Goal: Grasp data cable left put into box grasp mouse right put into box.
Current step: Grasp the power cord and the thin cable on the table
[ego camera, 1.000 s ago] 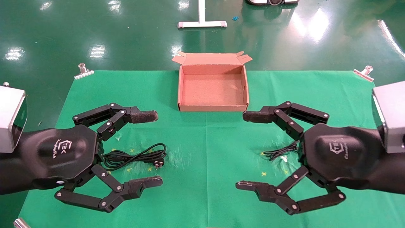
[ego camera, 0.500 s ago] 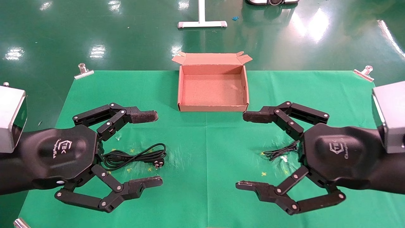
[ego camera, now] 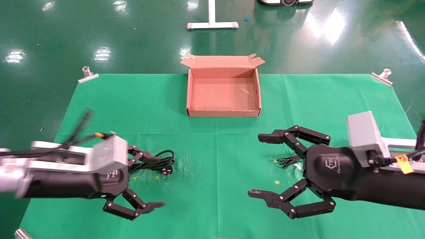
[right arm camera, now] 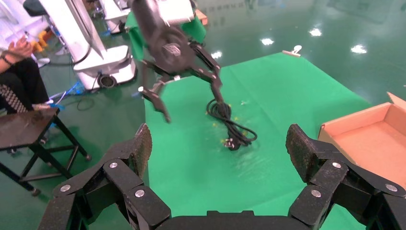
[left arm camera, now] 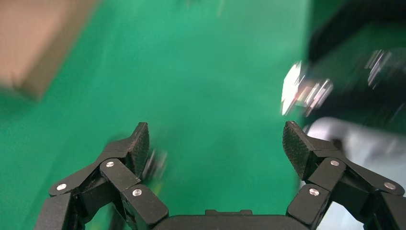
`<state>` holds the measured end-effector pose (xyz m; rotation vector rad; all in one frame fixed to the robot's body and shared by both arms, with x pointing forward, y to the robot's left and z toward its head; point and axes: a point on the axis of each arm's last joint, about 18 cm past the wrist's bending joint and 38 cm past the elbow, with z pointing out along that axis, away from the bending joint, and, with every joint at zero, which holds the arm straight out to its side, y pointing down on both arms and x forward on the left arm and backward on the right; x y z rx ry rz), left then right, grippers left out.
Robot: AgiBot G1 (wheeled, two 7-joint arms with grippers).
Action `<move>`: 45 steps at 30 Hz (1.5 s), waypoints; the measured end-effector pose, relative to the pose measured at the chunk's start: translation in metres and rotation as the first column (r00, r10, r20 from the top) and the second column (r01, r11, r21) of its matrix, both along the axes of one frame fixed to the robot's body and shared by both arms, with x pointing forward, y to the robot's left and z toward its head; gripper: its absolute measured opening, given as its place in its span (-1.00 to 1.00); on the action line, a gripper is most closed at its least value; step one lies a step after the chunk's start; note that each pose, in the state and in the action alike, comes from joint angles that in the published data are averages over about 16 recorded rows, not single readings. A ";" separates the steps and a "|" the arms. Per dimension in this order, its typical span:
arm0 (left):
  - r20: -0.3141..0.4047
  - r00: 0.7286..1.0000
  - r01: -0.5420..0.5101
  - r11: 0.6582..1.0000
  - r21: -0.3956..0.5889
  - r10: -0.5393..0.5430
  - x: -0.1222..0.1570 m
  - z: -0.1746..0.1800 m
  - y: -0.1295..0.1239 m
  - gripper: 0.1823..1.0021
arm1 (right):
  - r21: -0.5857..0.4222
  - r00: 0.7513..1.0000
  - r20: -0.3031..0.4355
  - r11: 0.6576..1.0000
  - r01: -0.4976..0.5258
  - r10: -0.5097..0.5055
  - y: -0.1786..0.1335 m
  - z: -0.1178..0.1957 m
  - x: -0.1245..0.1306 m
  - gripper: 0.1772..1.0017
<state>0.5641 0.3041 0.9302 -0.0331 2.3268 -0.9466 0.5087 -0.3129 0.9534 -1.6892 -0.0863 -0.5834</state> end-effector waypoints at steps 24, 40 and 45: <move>0.153 0.942 -0.329 0.915 0.232 0.299 0.074 -0.014 -0.006 1.00 | -0.014 0.999 -0.011 0.999 0.034 -0.035 -0.018 -0.005 0.004 1.00; 0.184 0.926 -0.368 0.900 0.233 0.331 0.082 -0.015 -0.006 1.00 | -0.031 0.999 0.001 0.998 0.053 -0.053 -0.024 -0.002 0.006 1.00; 0.184 0.923 -0.376 0.896 0.234 0.339 0.082 -0.015 -0.006 1.00 | -0.056 0.997 0.015 0.996 0.070 -0.070 -0.026 -0.002 0.009 1.00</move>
